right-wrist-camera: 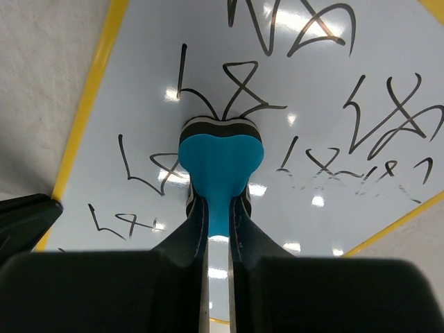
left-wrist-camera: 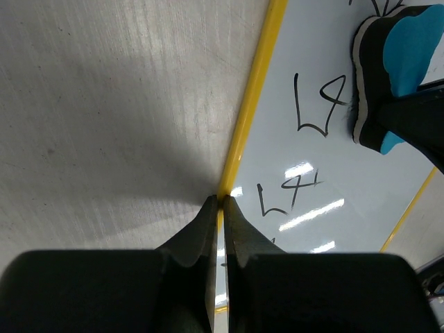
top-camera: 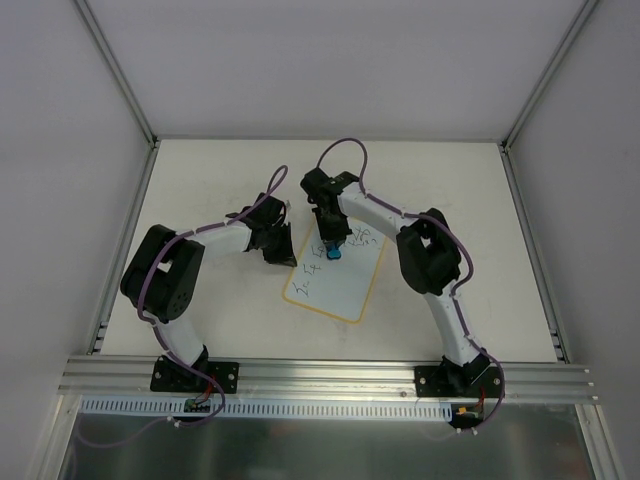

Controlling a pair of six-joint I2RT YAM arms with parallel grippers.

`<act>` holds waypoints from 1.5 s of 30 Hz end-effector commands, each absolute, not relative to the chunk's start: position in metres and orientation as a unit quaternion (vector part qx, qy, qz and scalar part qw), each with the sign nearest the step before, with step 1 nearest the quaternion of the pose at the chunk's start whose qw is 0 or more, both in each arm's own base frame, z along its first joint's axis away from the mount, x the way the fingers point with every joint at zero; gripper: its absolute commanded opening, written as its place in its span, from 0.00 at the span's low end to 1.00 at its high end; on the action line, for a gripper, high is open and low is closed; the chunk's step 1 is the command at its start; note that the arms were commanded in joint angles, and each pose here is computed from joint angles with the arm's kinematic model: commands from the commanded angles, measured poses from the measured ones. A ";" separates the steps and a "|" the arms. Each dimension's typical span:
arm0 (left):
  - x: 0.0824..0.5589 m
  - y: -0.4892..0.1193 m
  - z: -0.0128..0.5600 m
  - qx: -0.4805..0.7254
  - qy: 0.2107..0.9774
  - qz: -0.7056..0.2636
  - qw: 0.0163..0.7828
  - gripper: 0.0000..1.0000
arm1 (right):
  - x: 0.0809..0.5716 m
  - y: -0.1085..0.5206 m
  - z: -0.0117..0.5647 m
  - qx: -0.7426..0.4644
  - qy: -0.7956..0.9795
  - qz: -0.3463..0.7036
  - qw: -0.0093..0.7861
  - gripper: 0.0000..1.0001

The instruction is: Erase the whiteboard

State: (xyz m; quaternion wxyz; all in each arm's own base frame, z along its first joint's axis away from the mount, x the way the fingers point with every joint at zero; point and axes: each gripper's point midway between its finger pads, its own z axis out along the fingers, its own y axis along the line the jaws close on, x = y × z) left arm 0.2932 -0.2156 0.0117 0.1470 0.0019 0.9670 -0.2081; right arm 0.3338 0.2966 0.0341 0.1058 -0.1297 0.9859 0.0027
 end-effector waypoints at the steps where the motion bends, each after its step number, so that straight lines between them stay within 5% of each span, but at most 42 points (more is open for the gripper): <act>1: 0.227 -0.174 -0.037 -0.003 0.994 -0.102 0.028 0.00 | 0.331 0.266 0.011 -0.109 0.990 -0.045 0.074 0.00; 11: 0.227 -0.173 -0.037 -0.005 0.995 -0.099 0.024 0.00 | 0.334 0.136 0.009 0.033 0.994 -0.103 0.032 0.00; 18: 0.226 -0.175 -0.037 -0.002 0.994 -0.104 0.022 0.00 | 0.339 0.151 0.010 0.044 0.996 -0.071 0.029 0.00; 33: 0.227 -0.178 -0.034 0.003 0.993 -0.111 0.023 0.00 | 0.366 0.289 0.014 -0.103 0.991 0.035 0.075 0.00; 39: 0.227 -0.177 -0.034 0.001 0.994 -0.110 0.023 0.00 | 0.382 0.271 0.022 -0.076 0.993 0.017 0.092 0.00; 45: 0.226 -0.176 -0.035 -0.001 0.994 -0.108 0.021 0.00 | 0.390 0.187 0.022 0.027 0.996 -0.043 0.079 0.00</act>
